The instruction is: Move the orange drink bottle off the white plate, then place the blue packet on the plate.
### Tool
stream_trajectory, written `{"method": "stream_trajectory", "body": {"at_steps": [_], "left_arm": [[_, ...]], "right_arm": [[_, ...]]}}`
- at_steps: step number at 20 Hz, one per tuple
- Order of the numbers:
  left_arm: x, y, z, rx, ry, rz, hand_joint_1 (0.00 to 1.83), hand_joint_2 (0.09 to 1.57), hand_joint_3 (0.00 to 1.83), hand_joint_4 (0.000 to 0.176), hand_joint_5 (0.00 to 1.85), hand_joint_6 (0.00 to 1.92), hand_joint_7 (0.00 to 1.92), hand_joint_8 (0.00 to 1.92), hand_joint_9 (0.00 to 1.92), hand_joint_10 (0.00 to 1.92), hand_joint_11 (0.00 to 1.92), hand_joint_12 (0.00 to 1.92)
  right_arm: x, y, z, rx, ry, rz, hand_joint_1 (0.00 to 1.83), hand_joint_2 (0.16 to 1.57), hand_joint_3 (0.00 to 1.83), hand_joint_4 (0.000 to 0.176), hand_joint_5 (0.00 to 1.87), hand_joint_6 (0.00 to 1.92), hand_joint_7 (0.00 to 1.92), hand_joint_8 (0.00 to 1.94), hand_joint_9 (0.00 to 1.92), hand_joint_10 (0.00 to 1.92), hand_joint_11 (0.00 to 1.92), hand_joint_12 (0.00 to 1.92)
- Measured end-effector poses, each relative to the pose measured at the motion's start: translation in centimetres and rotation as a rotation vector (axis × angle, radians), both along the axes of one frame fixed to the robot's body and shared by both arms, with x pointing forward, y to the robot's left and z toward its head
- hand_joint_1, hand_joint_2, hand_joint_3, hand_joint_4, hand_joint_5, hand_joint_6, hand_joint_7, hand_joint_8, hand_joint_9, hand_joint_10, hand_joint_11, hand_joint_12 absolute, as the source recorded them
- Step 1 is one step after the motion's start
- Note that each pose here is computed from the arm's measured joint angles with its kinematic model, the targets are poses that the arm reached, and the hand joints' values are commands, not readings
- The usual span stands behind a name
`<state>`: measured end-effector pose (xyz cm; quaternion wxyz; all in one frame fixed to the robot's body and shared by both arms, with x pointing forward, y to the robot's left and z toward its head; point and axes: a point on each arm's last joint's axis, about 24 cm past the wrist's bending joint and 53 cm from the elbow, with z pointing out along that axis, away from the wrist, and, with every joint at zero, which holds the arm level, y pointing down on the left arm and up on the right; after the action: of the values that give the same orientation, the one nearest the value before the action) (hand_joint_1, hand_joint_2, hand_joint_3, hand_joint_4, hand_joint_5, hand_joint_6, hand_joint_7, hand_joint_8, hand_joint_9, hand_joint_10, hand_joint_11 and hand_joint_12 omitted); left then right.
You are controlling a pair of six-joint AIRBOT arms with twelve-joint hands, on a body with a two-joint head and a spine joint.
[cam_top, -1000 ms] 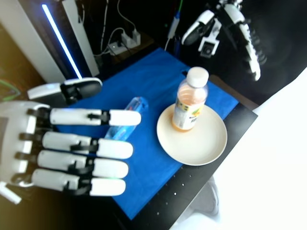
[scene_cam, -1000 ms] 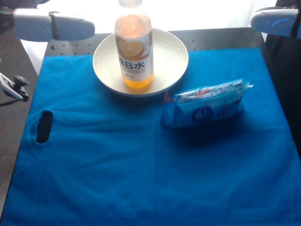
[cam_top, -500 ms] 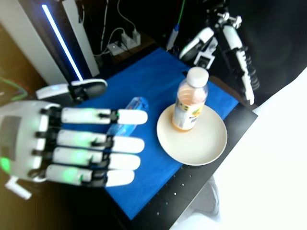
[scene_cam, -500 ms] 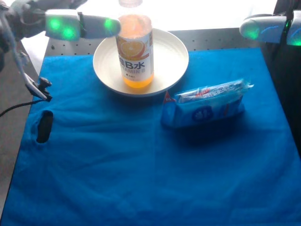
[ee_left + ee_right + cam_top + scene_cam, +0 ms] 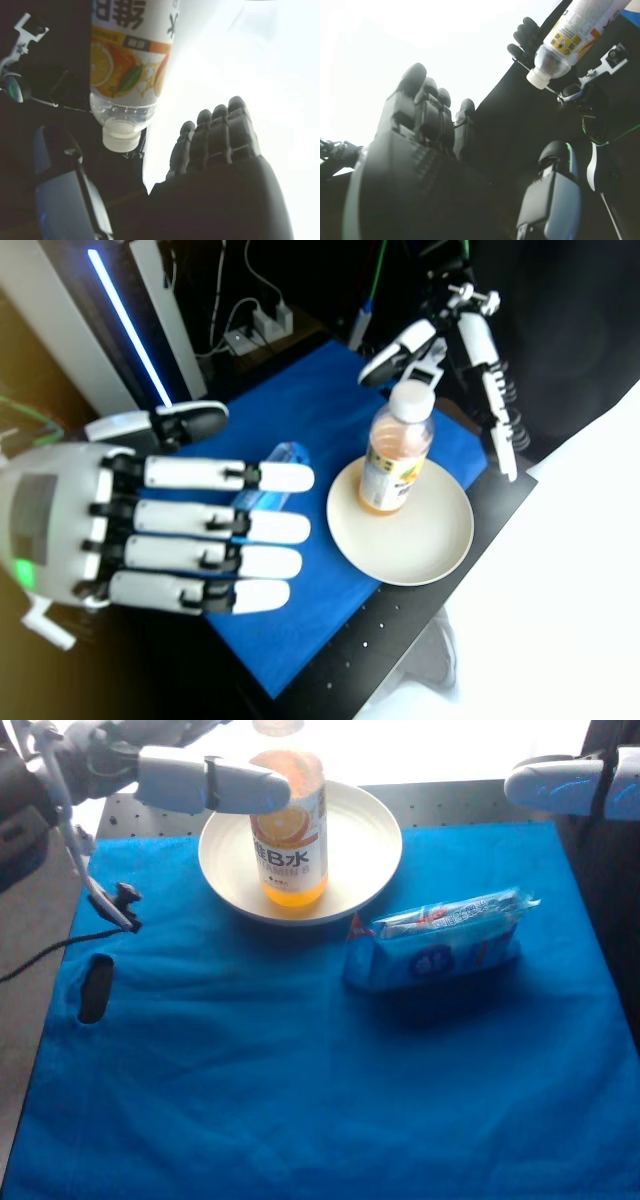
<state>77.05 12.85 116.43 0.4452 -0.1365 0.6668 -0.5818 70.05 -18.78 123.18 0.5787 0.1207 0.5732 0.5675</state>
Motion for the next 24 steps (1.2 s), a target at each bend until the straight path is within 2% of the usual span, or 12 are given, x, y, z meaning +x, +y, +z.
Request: {"method": "stream_trajectory", "body": {"at_steps": [2, 4, 7, 12, 16, 17, 18, 19, 21, 22, 23, 24], "left_arm": [[-0.1, -0.6, -0.2, -0.005, 0.005, -0.01, 0.67, 0.68, 0.0, 0.115, 0.0, 0.0, 0.03, 0.0, 0.0, 0.0, 0.0, 0.0], [-0.2, -0.7, -0.3, -0.005, 0.005, -0.012, 0.67, 0.65, 0.0, 0.114, 0.0, 0.0, 0.03, 0.0, 0.0, 0.0, 0.0, 0.0], [0.0, -0.9, -0.4, -0.014, 0.011, -0.008, 0.68, 0.66, 0.0, 0.086, 0.0, 0.0, 0.02, 0.0, 0.0, 0.0, 0.01, 0.0], [-0.4, -3.1, -1.3, -0.026, 0.03, -0.046, 0.7, 0.67, 0.0, 0.089, 0.0, 0.0, 0.04, 0.01, 0.0, 0.0, 0.05, 0.03], [-0.2, -3.4, -1.6, -0.032, 0.036, -0.049, 0.85, 0.7, 0.0, 0.071, 0.03, 0.0, 0.13, 0.01, 0.06, 0.01, 0.07, 0.03], [0.0, -3.5, -2.0, -0.036, 0.048, -0.047, 0.97, 0.72, 0.0, 0.046, 0.13, 0.01, 0.25, 0.01, 0.21, 0.02, 0.13, 0.06], [0.0, -3.5, -2.2, -0.044, 0.06, -0.047, 1.04, 0.76, 0.0, 0.0, 0.36, 0.02, 0.45, 0.02, 0.45, 0.04, 0.33, 0.15], [0.1, -3.5, -2.6, -0.046, 0.07, -0.046, 1.09, 0.81, 0.0, 0.0, 0.49, 0.02, 0.58, 0.02, 0.59, 0.04, 0.46, 0.22], [0.1, -3.6, -3.2, -0.043, 0.085, -0.045, 1.18, 0.92, 0.0, 0.0, 0.83, 0.15, 0.89, 0.08, 0.89, 0.09, 0.61, 0.72], [0.1, -3.5, -3.3, -0.045, 0.089, -0.045, 1.29, 1.0, 0.0, 0.0, 0.68, 1.16, 0.84, 0.78, 0.8, 1.05, 0.71, 1.4], [0.2, -3.4, -3.2, -0.044, 0.088, -0.043, 1.37, 1.05, 0.01, 0.0, 0.66, 1.68, 0.79, 1.49, 0.83, 1.63, 0.81, 1.77], [0.3, -3.3, -3.4, -0.037, 0.09, -0.037, 1.35, 1.15, 0.01, 0.0, 0.64, 1.61, 0.84, 1.28, 0.62, 1.45, 0.55, 1.59]], "right_arm": [[0.0, -0.1, 0.0, 0.003, 0.001, -0.002, 0.6, 0.82, 0.0, 0.058, 0.41, 0.0, 0.23, 0.0, 0.21, 0.0, 0.0, 0.65], [0.0, 0.0, 0.0, 0.002, 0.001, -0.002, 0.59, 0.81, 0.0, 0.064, 0.42, 0.0, 0.25, 0.0, 0.18, 0.01, 0.0, 0.53], [0.0, -0.1, 0.2, 0.005, -0.005, -0.001, 0.58, 0.81, 0.0, 0.053, 0.42, 0.0, 0.26, 0.0, 0.2, 0.0, 0.0, 0.59], [-0.1, -0.1, 0.3, 0.009, -0.01, 0.0, 0.61, 0.81, 0.0, 0.041, 0.43, 0.0, 0.24, 0.0, 0.19, 0.0, 0.0, 0.56], [-0.1, 0.0, 0.3, 0.01, -0.012, 0.001, 0.6, 0.81, 0.0, 0.039, 0.43, 0.0, 0.24, 0.0, 0.19, 0.0, 0.0, 0.58], [-0.1, 0.0, 0.4, 0.011, -0.014, 0.001, 0.59, 0.81, 0.0, 0.041, 0.43, 0.0, 0.24, 0.0, 0.18, 0.0, 0.0, 0.58], [-0.2, 0.0, 0.4, 0.012, -0.016, 0.002, 0.59, 0.82, 0.0, 0.042, 0.43, 0.0, 0.24, 0.0, 0.19, 0.0, 0.0, 0.58], [-0.2, 0.0, 0.5, 0.012, -0.018, 0.003, 0.6, 0.82, 0.0, 0.049, 0.43, 0.0, 0.24, 0.0, 0.19, 0.0, 0.0, 0.58], [-0.2, 0.0, 0.5, 0.015, -0.019, 0.003, 0.62, 0.83, 0.0, 0.053, 0.43, 0.0, 0.23, 0.0, 0.2, 0.0, 0.0, 0.61], [-0.2, 0.0, 0.6, 0.016, -0.022, 0.004, 0.62, 0.82, 0.0, 0.054, 0.43, 0.0, 0.23, 0.0, 0.21, 0.01, 0.0, 0.64], [-0.2, 0.0, 0.6, 0.018, -0.022, 0.003, 0.62, 0.82, 0.0, 0.053, 0.43, 0.0, 0.24, 0.0, 0.21, 0.0, 0.0, 0.64], [-0.3, 0.0, 0.6, 0.018, -0.023, 0.005, 0.63, 0.83, 0.0, 0.053, 0.43, 0.0, 0.25, 0.0, 0.23, 0.01, 0.0, 0.67]]}}
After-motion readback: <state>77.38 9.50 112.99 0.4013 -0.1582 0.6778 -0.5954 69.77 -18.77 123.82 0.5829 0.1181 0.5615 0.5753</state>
